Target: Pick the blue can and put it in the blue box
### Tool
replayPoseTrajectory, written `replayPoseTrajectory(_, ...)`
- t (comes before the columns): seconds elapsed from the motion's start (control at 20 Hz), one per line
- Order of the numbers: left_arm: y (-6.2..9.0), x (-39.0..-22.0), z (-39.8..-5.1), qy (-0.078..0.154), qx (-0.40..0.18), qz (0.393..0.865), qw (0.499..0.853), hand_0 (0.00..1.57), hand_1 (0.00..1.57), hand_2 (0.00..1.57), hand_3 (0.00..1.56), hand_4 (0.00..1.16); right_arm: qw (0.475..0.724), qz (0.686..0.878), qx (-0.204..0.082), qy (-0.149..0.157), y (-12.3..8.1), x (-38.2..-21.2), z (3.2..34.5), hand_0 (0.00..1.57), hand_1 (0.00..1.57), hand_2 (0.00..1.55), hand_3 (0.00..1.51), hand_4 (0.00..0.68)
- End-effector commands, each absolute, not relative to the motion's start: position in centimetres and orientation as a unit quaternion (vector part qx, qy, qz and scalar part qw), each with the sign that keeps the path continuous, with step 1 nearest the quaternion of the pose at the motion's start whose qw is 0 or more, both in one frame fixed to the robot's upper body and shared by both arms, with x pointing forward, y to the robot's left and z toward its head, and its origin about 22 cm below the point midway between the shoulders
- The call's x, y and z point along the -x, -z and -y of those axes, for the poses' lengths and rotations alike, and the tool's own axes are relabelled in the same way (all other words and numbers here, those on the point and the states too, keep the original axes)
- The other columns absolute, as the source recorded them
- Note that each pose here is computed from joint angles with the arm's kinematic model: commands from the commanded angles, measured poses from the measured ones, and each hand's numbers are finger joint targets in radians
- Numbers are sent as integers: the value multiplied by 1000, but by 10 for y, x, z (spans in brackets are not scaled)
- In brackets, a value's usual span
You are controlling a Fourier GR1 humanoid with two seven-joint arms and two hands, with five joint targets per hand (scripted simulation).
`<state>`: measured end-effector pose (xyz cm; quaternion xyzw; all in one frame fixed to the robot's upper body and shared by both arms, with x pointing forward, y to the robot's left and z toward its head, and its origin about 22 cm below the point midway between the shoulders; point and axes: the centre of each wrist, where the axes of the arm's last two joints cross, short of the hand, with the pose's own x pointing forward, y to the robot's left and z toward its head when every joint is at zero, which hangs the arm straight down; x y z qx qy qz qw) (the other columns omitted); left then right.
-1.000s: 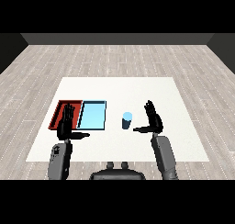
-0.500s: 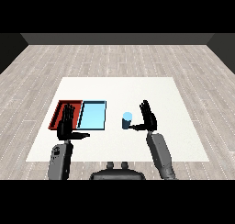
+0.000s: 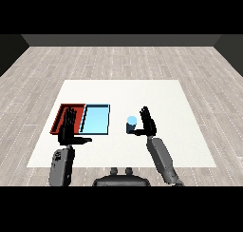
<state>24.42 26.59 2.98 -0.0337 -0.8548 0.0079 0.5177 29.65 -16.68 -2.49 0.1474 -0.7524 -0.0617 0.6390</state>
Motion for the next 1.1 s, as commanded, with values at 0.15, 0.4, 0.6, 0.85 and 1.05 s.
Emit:
replayPoseTrajectory(0.15,-24,-245,-250,-13,36,861,507,0,0,0,0,0,652,740,-147,68,49,-289,148,0,0,0,0,0)
replayPoseTrajectory(0.4,-44,-252,-266,-11,32,855,517,0,0,0,0,0,653,736,-156,86,69,-296,156,0,0,0,0,0)
replayPoseTrajectory(0.6,-44,-259,-273,-11,26,856,517,0,0,0,0,0,665,726,-162,70,56,-317,150,0,0,0,0,0)
replayPoseTrajectory(0.85,-26,-243,-257,-20,34,859,511,0,0,0,0,0,665,726,-158,75,65,-329,138,0,0,0,0,0)
replayPoseTrajectory(1.05,-34,-240,-283,-11,26,853,522,0,0,0,0,0,676,713,-173,69,58,-314,125,0,0,0,0,0)
